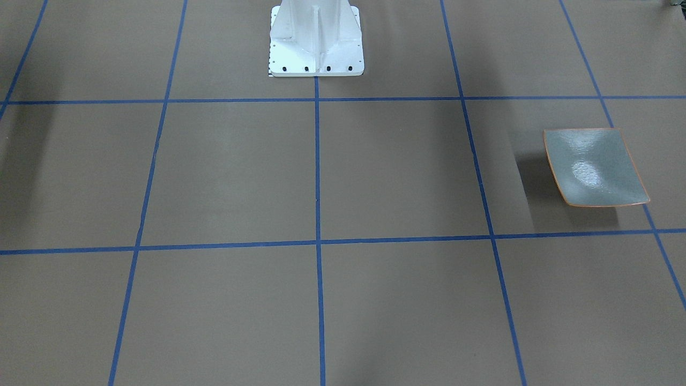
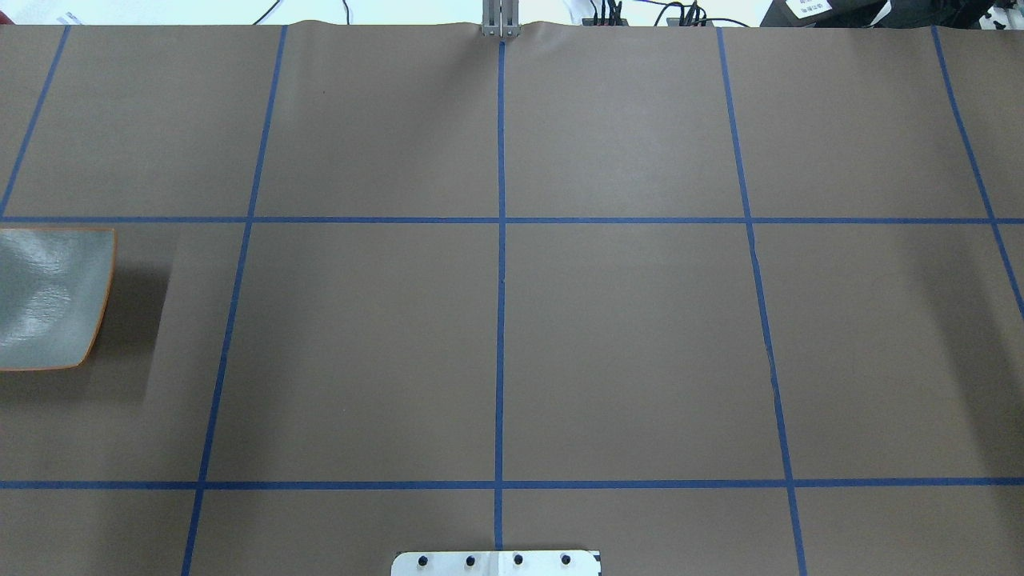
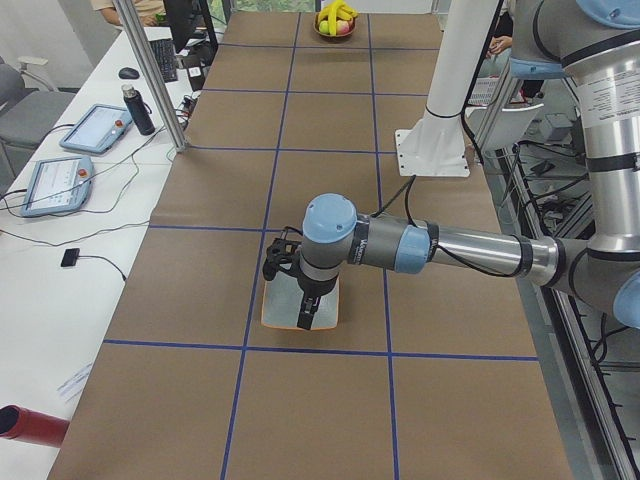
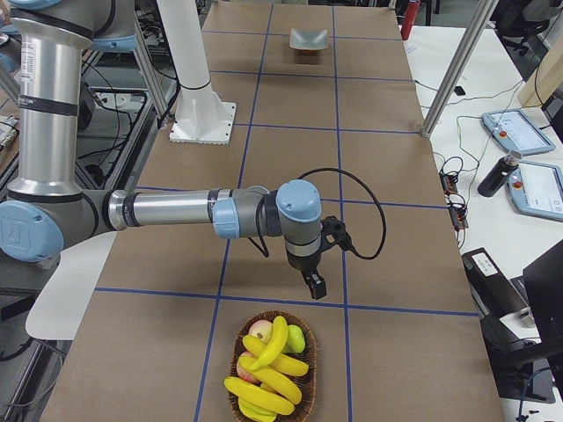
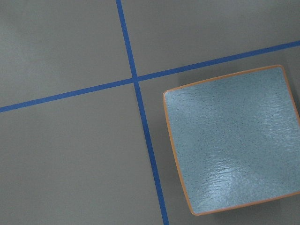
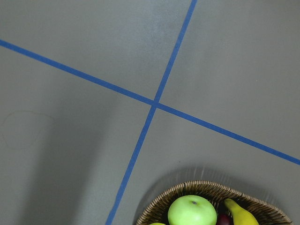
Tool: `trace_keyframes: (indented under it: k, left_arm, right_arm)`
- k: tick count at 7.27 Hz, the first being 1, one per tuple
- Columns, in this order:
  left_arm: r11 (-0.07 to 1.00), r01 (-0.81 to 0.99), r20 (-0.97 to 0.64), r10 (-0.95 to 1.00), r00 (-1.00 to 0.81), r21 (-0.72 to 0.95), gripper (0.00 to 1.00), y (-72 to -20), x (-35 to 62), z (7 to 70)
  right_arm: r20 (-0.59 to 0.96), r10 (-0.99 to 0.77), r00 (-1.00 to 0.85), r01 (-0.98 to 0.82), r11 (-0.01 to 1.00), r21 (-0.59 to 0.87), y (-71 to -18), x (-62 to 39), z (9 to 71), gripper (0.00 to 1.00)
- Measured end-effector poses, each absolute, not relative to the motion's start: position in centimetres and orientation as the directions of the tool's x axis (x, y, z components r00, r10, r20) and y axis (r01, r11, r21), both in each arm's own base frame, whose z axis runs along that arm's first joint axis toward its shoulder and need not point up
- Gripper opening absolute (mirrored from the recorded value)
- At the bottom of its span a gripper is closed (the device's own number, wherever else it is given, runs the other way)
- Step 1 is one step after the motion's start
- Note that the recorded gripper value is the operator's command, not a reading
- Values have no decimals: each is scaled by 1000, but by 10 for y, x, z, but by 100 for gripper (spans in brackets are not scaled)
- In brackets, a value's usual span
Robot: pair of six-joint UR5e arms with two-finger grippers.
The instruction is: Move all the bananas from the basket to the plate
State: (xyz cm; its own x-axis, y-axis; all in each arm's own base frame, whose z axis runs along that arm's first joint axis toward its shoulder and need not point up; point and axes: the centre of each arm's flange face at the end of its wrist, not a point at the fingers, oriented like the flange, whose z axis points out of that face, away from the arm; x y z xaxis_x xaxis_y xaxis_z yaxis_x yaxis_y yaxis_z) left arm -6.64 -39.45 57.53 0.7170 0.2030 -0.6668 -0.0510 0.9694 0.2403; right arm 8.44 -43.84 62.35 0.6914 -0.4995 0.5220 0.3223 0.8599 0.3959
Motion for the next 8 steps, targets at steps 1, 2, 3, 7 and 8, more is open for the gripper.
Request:
trace_keyframes:
  k: [1,2,3,7,8]
  left_arm:
    - [971,-51,-668,199,717,235,100,-395,-66,578]
    - [971,-51,-668,198,717,233,100,-395,-66,580]
    - [971,-52,-669,198,717,232,100,-395,-66,580]
    - [971,-52,-669,200,716,235,100,-395,-66,578]
    - [970,-52,-669,201,716,236,100,-395,-66,578]
  right_arm:
    - [554,-541,633,343,838,425,-438,93,652,100]
    - [580,-570,583,354,820,450,-441,105,684,100]
    - [594,-588,549,368,808,461,-443,115,715,100]
    - [635,-581,510,388,814,433,-417,122,773,93]
    - [637,-576,512,393,817,422,-410,121,778,67]
